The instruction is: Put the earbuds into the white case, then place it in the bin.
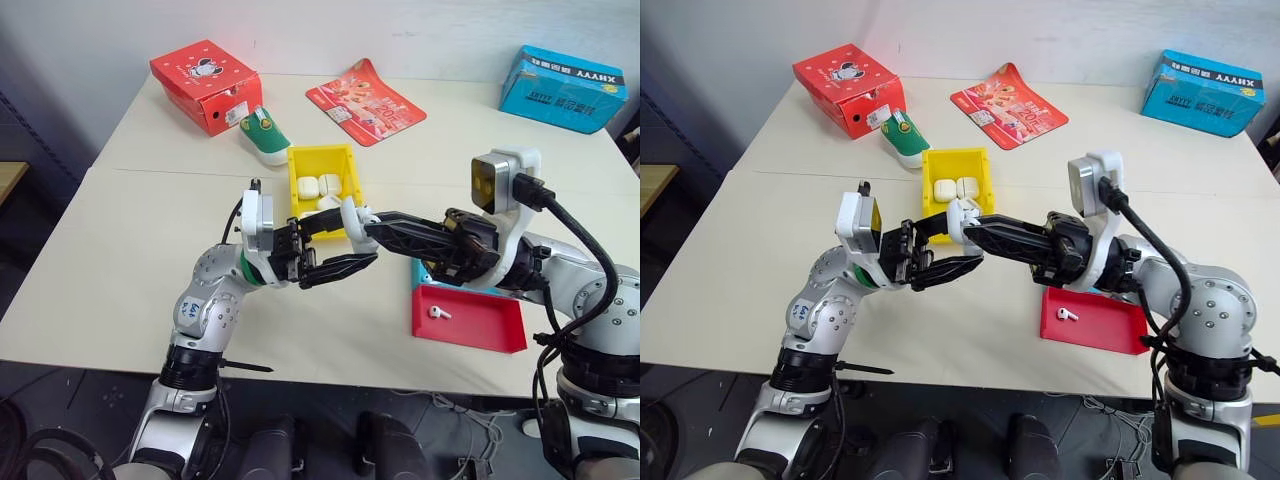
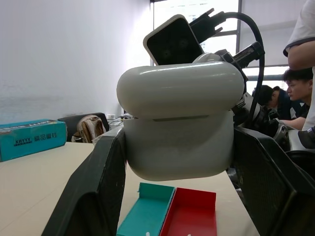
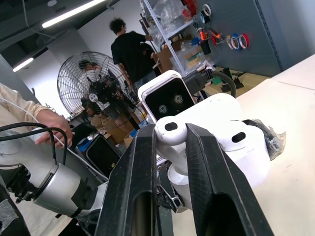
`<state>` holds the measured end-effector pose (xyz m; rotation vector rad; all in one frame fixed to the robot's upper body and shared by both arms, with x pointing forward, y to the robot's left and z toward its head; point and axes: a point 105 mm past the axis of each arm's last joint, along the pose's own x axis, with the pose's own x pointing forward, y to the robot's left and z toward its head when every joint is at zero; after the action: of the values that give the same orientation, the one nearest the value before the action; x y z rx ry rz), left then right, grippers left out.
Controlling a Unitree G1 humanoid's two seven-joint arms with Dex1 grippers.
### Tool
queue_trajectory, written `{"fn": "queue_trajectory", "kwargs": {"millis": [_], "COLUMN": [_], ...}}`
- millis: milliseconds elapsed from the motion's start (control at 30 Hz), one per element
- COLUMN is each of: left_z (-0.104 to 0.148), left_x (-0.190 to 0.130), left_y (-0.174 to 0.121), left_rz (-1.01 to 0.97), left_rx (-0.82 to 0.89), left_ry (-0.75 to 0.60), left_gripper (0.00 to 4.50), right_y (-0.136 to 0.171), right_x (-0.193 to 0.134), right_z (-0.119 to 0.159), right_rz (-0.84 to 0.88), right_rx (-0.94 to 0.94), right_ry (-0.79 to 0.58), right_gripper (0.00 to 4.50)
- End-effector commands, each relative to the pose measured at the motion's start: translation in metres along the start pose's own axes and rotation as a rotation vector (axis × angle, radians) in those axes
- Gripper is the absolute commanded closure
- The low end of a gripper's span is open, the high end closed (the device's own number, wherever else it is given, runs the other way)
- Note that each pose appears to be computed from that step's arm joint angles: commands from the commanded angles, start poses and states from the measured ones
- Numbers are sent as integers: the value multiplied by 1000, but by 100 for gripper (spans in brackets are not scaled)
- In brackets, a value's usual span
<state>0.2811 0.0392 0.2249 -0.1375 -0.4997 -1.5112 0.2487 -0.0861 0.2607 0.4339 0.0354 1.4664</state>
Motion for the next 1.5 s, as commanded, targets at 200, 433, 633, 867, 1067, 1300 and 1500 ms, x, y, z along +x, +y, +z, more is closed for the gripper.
{"fn": "queue_trajectory", "kwargs": {"millis": [200, 433, 633, 867, 1067, 1300, 1500], "left_z": [18, 15, 1, -41, -47, -46, -43], "left_x": [10, 0, -12, -22, -13, -17, -17], "left_y": [-4, -3, -3, 4, 7, 9, 6], "left_rz": [-31, -22, -9, -27, -27, -11, -2], "left_rx": [62, 60, 89, 208, 217, 200, 186], "left_ry": [-70, -16, 166, 537, 565, 583, 568], "left_gripper": [170, 170, 170, 170, 170, 170, 170], "right_y": [-7, 18, 6, -7, -13, -22, -37], "right_x": [-1, -28, -51, -31, -11, 1, -15], "right_z": [-10, -2, 2, 0, -22, -38, -43], "right_rz": [-61, 7, -156, -188, -127, -146, -242], "right_rx": [-50, 29, -94, -480, -562, -619, -636], "right_ry": [42, 101, 135, 202, 293, 396, 519], "right_gripper": [244, 2, 2, 171, 392, 446, 446]}}
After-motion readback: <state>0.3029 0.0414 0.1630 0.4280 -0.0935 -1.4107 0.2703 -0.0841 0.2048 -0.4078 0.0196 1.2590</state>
